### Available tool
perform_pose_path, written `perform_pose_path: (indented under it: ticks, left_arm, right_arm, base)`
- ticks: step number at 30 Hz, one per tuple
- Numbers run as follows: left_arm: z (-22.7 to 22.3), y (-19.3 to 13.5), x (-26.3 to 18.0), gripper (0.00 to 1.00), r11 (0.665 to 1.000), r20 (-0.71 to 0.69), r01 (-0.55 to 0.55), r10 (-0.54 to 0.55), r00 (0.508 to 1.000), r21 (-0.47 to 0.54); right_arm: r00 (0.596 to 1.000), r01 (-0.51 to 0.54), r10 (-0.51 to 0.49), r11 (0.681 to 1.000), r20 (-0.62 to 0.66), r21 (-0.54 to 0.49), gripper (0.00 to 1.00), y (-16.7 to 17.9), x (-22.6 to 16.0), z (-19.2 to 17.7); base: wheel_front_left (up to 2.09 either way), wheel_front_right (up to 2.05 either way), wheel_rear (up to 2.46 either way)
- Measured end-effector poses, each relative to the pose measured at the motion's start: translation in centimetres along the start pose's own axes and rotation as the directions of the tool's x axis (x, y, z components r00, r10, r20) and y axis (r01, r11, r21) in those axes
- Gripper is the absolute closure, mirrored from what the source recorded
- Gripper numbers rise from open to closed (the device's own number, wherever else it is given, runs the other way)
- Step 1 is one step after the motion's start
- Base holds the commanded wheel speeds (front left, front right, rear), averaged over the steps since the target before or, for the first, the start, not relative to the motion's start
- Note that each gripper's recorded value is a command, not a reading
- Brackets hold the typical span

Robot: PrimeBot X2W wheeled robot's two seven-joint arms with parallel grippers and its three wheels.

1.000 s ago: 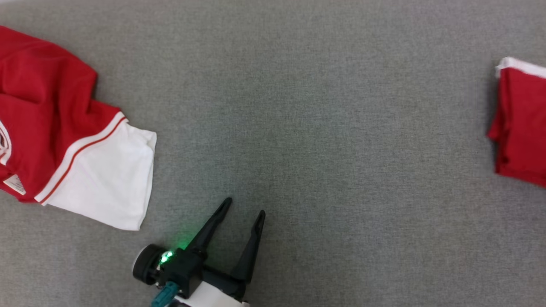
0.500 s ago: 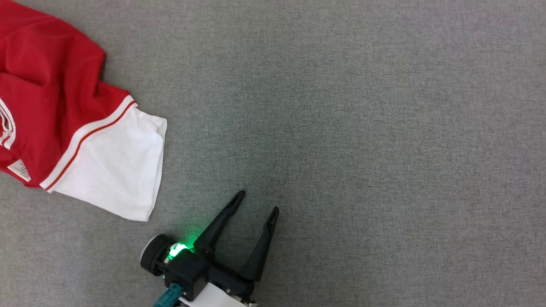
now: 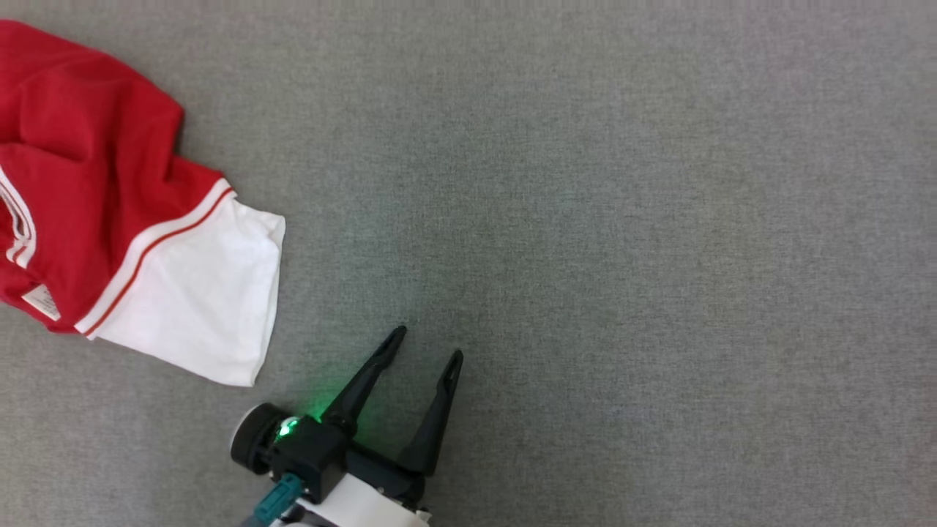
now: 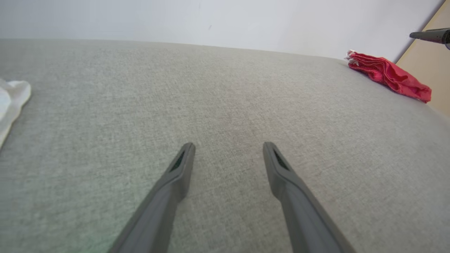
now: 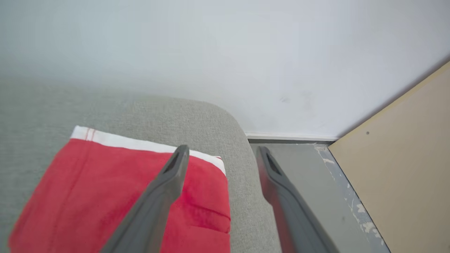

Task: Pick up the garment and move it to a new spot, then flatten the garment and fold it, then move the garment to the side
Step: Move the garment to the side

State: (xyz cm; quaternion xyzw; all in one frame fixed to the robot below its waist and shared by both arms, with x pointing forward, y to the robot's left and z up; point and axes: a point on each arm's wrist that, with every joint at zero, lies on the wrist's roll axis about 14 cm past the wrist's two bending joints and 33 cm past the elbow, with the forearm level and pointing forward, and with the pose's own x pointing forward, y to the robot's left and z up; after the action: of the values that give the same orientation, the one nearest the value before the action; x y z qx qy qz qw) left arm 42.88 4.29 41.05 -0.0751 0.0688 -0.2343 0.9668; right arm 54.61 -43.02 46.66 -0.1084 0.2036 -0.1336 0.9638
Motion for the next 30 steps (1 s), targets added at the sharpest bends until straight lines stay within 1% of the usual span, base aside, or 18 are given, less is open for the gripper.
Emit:
perform_pose_path:
  ticks: [3,6,9,11,13,16,17,20,21,22,25,28,30]
  left_arm:
    - [0.8,-0.1,-0.5,0.0,1.0,0.016,-0.013,0.013,1.0,-0.002]
    - [1.7,-0.3,-1.2,0.0,1.0,0.033,-0.029,0.029,0.999,-0.002]
    - [2.9,-0.3,-2.0,0.0,0.999,0.061,-0.048,0.049,0.997,-0.006]
    - [3.6,-0.2,-2.7,0.0,0.998,0.076,-0.069,0.069,0.995,-0.003]
    - [4.2,0.0,-3.5,0.0,0.996,0.09,-0.089,0.089,0.992,-0.002]
    - [5.5,0.3,-4.5,0.0,0.993,0.121,-0.12,0.118,0.986,0.006]
    - [5.7,0.4,-4.9,0.0,0.991,0.127,-0.13,0.128,0.984,0.008]
    - [6.6,0.6,-6.1,0.0,0.988,0.149,-0.156,0.152,0.977,0.01]
    - [6.8,0.7,-6.4,0.0,0.987,0.154,-0.163,0.159,0.975,0.013]
    - [6.9,0.7,-6.8,0.0,0.985,0.157,-0.169,0.165,0.974,0.015]
    - [7.0,0.7,-7.9,0.0,0.983,0.161,-0.181,0.176,0.971,0.018]
    - [6.7,0.5,-8.9,0.0,0.981,0.155,-0.19,0.185,0.97,0.02]
    - [6.7,0.6,-9.7,0.0,0.979,0.156,-0.204,0.199,0.967,0.016]
  right_arm:
    - [0.993,-0.03,0.029,1.0,0.111,0.01,0.0,0.8,-1.1,2.1]
    - [0.974,-0.048,0.042,0.999,0.225,0.02,0.0,1.0,-2.9,4.1]
    - [0.947,-0.089,0.067,0.994,0.314,0.056,0.0,2.1,-5.0,5.2]
    - [0.93,-0.131,0.094,0.988,0.356,0.081,0.0,3.4,-6.7,5.3]
    - [0.917,-0.163,0.113,0.982,0.384,0.099,0.0,4.2,-8.5,4.9]
    - [0.901,-0.187,0.109,0.971,0.419,0.151,0.0,4.8,-11.5,3.9]
    - [0.898,-0.194,0.113,0.969,0.425,0.152,0.0,5.1,-12.5,3.3]
    - [0.89,-0.198,0.089,0.959,0.448,0.204,0.0,5.6,-15.6,1.9]
    - [0.881,-0.198,0.091,0.962,0.464,0.188,0.0,5.9,-16.6,1.8]
    - [0.874,-0.203,0.086,0.959,0.479,0.197,0.0,6.3,-17.6,1.7]
    - [0.872,-0.235,0.113,0.951,0.477,0.203,0.0,9.1,-20.5,-0.1]
    - [0.874,-0.242,0.106,0.941,0.475,0.236,0.0,10.4,-22.8,-1.3]
    - [0.879,-0.264,0.109,0.922,0.465,0.283,0.0,11.7,-24.2,-2.3]
  base:
    - [0.0,0.0,0.0]
    - [0.0,0.0,0.0]
    - [0.0,0.0,0.0]
    - [0.0,0.0,0.0]
    - [0.0,0.0,0.0]
    - [0.0,0.0,0.0]
    - [0.0,0.0,0.0]
    - [0.0,0.0,0.0]
    - [0.0,0.0,0.0]
    - [0.0,0.0,0.0]
    - [0.0,0.0,0.0]
    - [0.0,0.0,0.0]
    - [0.0,0.0,0.0]
